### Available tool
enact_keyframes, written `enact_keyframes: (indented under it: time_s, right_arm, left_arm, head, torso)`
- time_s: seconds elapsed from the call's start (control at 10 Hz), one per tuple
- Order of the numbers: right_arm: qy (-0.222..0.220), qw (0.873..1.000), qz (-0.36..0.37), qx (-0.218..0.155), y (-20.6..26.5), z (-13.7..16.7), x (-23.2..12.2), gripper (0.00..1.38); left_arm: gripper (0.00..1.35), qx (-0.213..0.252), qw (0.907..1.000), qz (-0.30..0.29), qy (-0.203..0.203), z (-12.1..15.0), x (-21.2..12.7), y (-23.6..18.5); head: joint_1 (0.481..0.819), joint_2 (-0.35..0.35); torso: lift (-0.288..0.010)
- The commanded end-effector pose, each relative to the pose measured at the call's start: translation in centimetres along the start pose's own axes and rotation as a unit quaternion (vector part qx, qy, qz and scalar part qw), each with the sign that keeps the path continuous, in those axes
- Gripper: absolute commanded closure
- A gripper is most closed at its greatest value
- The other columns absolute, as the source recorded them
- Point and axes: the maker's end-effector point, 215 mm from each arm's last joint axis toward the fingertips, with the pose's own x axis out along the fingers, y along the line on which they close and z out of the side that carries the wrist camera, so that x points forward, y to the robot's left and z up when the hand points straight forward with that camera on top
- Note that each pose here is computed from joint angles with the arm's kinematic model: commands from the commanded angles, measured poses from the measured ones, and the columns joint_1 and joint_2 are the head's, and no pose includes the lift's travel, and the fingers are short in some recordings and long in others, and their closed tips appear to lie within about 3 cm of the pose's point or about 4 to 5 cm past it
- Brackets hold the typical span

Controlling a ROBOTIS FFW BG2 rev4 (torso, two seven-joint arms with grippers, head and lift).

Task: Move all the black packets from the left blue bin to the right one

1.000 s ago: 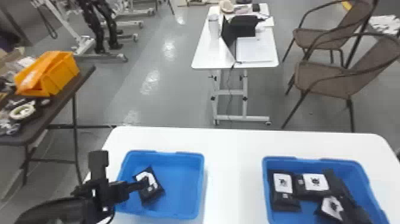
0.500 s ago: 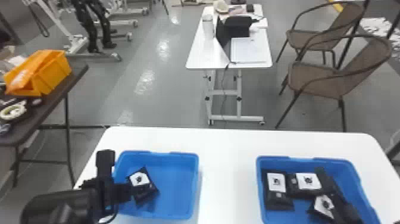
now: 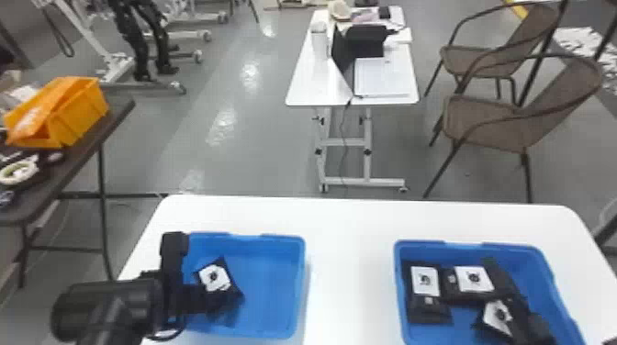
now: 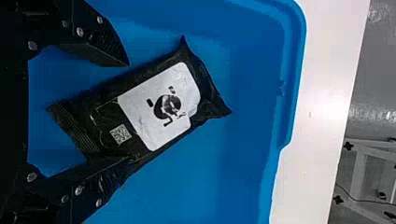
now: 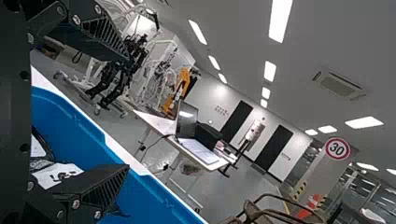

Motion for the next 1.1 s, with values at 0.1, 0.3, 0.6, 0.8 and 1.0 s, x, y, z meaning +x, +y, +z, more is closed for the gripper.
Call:
enact_keyframes:
  time_s: [0.1, 0.3, 0.6, 0.8, 1.0]
  right_arm:
    - [-0.001, 1.0, 0.0, 0.001, 0.0, 0.0, 0.0, 0.21]
    - [0.001, 1.0, 0.0, 0.003, 0.0, -0.1, 0.0, 0.21]
    - [0.005, 1.0, 0.004, 0.006, 0.2, -0.4, 0.0, 0.63]
    - [0.007, 1.0, 0.013, -0.004, 0.8, -0.1, 0.3, 0.47]
    - [0.006, 1.0, 0.02, -0.009, 1.3, 0.2, 0.7, 0.42]
  left_arm:
    - [0.86, -0.012, 0.9999, -0.008, -0.007, 0.4, 0.3, 0.1]
    - [1.03, -0.017, 0.9991, -0.02, -0.034, 1.5, 0.4, -0.2]
    - [1.22, -0.005, 0.9977, -0.049, -0.046, 1.4, 0.4, -0.7]
    - [1.22, 0.049, 0.9929, -0.075, -0.079, 3.5, -1.5, -2.1]
    - [1.22, 0.097, 0.9849, -0.097, -0.106, 4.5, -5.2, -4.4]
  head:
    - [0.695, 0.142]
    - [0.695, 0.142]
    - [0.695, 0.137]
    - [0.695, 0.131]
    - [0.695, 0.118]
  torso:
    - [0.0]
    - [0.0]
    - [0.0]
    - [0.0]
    - [0.0]
